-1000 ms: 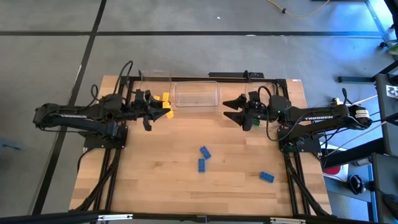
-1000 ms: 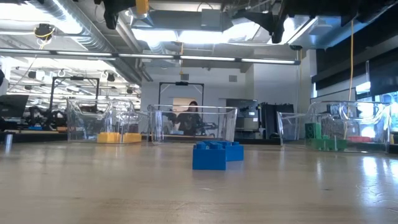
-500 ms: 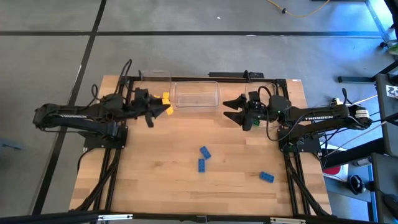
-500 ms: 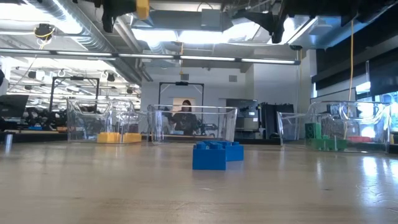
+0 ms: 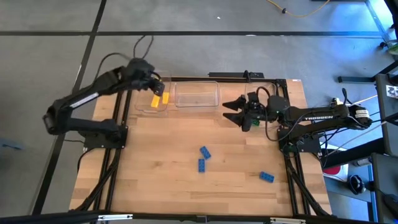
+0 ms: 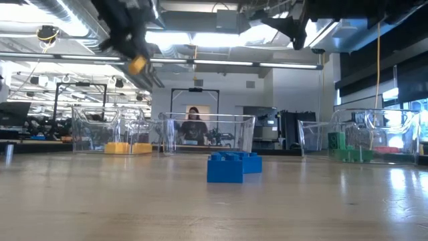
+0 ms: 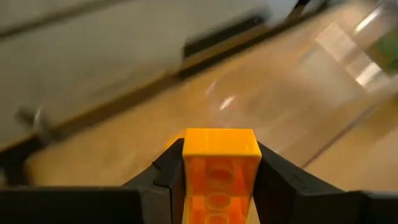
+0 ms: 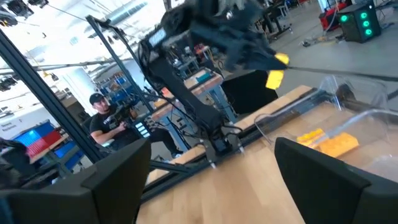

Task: Sort & place blocks by color
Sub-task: Put the yellow game piece into the left transparent bin

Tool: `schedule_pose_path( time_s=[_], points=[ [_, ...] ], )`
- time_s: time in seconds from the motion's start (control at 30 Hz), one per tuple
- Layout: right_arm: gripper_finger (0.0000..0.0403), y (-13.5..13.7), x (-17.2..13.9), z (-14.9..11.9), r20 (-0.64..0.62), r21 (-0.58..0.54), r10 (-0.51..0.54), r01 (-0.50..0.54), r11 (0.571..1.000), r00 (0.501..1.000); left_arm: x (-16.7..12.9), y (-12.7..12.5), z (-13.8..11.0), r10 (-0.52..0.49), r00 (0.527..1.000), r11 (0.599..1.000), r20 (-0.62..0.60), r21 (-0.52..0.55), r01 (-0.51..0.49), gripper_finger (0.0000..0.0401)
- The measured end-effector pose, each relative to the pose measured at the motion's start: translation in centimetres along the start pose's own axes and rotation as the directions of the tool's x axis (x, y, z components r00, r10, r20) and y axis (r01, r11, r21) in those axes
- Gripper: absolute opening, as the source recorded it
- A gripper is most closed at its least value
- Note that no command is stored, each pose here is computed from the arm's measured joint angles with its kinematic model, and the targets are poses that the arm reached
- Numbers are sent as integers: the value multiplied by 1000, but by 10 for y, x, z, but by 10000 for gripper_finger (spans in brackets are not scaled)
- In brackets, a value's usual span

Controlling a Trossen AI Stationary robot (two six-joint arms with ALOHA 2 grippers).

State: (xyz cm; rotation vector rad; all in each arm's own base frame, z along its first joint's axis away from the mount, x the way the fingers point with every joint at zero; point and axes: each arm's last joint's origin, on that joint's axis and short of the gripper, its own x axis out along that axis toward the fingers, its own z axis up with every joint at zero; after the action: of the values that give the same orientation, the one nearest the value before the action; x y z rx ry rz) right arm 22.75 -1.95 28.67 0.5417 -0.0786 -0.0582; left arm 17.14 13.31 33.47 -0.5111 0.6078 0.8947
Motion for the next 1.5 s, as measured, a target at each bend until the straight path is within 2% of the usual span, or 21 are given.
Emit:
schedule_pose_path(
  time_s=[0.17, 0.27, 0.5, 0.67, 1.0, 1.23, 1.5],
  points=[
    [343, -1, 0, -2, -21, 0, -18, 18, 1000, 1000, 53, 28, 0, 121, 967, 993, -224, 28, -118, 125],
    [343, -2, 0, -2, -20, 2, -29, 30, 1000, 999, 85, 43, 1, 162, 943, 987, -291, 51, -154, 125],
    [343, -3, 0, -4, -33, 60, -39, 41, 997, 999, 153, 67, -9, 157, 901, 987, -405, 31, -158, 125],
    [343, -4, 0, -5, -46, 77, -48, 52, 996, 998, 180, 73, -22, 166, 861, 981, -481, -12, -196, 125],
    [343, -4, 0, -6, -52, 76, -53, 57, 996, 997, 192, 74, -25, 202, 856, 959, -476, -80, -271, 125],
    [343, -4, 0, -6, -51, 74, -53, 57, 996, 997, 194, 75, -26, 226, 853, 953, -470, -74, -293, 125],
    [343, -4, 0, -6, -53, 74, -54, 58, 996, 997, 195, 74, -25, 197, 865, 958, -462, -96, -270, 226]
  ],
)
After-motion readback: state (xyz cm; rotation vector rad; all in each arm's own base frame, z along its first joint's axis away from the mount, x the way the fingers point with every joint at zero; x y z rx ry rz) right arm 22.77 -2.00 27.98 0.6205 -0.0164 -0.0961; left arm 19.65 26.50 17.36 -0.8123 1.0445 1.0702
